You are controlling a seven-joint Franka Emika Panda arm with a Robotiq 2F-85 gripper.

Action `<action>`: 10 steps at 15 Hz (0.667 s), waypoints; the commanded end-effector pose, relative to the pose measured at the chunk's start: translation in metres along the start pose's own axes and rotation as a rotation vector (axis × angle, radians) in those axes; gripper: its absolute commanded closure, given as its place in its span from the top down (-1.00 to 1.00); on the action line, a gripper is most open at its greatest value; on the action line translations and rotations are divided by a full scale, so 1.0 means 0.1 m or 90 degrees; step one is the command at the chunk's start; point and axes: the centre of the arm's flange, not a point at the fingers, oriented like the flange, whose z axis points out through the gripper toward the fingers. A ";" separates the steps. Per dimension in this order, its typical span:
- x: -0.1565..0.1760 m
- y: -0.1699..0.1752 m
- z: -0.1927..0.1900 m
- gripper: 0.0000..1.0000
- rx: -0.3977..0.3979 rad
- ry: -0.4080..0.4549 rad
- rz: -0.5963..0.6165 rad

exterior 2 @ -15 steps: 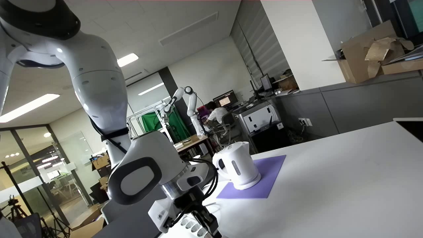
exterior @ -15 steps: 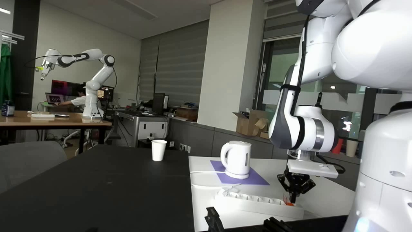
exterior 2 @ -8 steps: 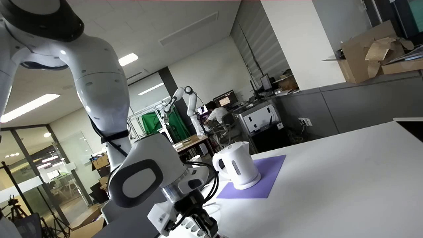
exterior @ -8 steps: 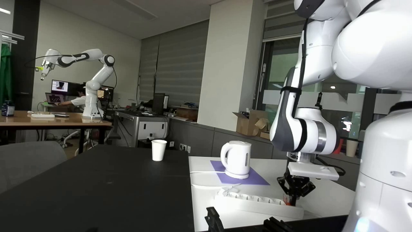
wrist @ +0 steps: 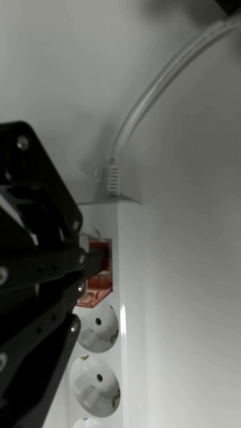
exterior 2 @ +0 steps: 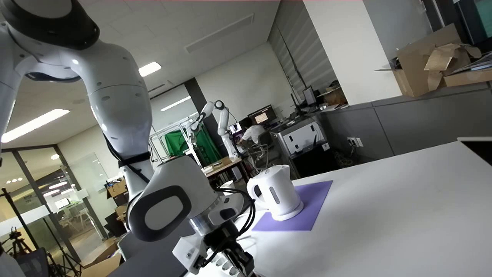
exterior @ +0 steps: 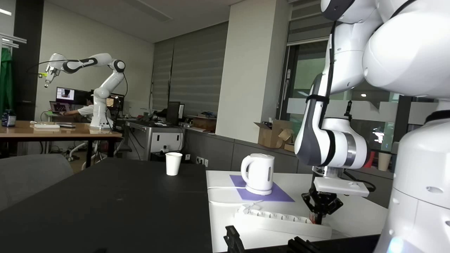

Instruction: Turn on the switch on the adapter

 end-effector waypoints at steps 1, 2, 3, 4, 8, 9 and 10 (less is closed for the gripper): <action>-0.05 0.01 0.25 -1.00 0.001 -0.008 0.015; -0.04 0.01 0.27 -1.00 0.000 -0.012 0.016; -0.03 0.01 0.29 -1.00 -0.001 -0.015 0.018; -0.02 0.01 0.30 -1.00 -0.001 -0.016 0.018; 0.05 0.02 0.32 -1.00 -0.001 -0.023 0.025; 0.08 0.02 0.32 -1.00 0.000 -0.025 0.028; 0.14 0.02 0.33 -1.00 0.002 -0.033 0.030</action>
